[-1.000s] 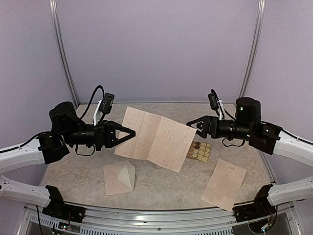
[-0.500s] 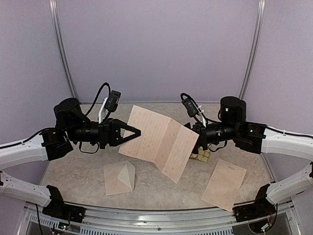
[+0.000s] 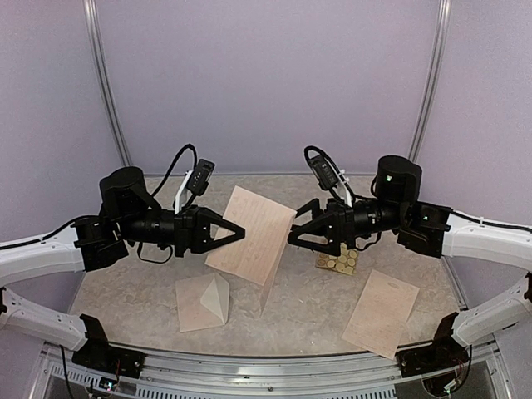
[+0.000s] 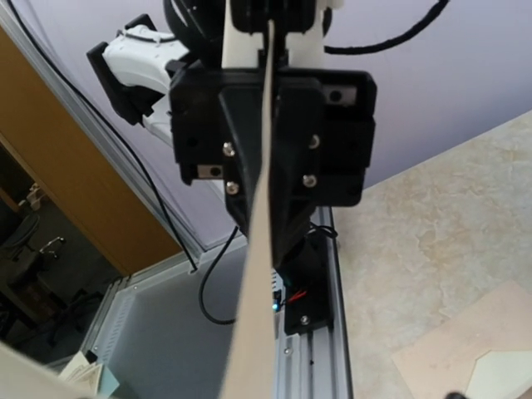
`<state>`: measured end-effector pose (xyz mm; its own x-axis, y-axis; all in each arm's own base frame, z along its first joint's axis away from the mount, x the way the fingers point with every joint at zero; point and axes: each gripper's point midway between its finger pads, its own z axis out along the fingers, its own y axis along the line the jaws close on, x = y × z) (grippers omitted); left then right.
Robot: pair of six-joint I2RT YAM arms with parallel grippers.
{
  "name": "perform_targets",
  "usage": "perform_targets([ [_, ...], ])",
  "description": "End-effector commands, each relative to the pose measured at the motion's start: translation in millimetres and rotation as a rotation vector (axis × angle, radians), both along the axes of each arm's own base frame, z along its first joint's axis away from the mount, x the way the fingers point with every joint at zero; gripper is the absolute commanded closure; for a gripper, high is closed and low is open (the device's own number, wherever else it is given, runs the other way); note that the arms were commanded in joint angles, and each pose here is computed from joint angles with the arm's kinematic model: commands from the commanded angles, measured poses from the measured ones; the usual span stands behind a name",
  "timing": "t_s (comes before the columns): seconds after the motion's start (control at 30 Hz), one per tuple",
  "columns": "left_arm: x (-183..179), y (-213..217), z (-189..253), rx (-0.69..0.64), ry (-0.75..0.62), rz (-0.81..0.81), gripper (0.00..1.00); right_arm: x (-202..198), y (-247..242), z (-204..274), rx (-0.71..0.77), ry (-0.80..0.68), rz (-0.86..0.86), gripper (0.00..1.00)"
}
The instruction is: Place the letter into the envelope and seal it
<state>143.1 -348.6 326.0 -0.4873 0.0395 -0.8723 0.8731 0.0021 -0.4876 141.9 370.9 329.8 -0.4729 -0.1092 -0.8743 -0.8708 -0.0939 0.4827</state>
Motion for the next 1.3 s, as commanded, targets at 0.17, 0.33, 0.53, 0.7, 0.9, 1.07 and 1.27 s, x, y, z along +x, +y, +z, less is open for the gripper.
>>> perform_targets([
  [0.17,-6.8,-7.1,4.2,0.003,-0.023,-0.043,1.0,-6.4,13.5,27.0,0.063,-0.065,0.049,0.51],
  [0.33,-4.7,-6.7,5.5,-0.004,-0.024,-0.025,1.0,-3.2,16.5,24.1,0.057,-0.063,0.031,1.0],
  [0.53,-5.2,-3.3,10.6,-0.055,-0.005,-0.011,0.32,33.2,5.6,30.6,0.084,-0.065,-0.237,1.0],
  [0.7,-4.6,0.3,11.3,-0.089,0.01,0.012,0.07,59.2,-11.9,37.0,0.149,-0.025,-0.437,1.0],
  [0.9,-0.7,9.2,15.0,-0.143,0.009,0.071,0.01,53.1,-14.6,52.1,0.243,-0.02,-0.41,1.0],
  [1.07,7.3,11.5,17.1,-0.177,0.018,0.122,0.09,39.4,-11.9,63.5,0.314,-0.016,-0.324,1.0],
  [1.27,17.1,9.9,27.5,-0.246,0.018,0.176,0.43,29.3,-13.4,72.0,0.387,-0.003,-0.262,1.0],
])
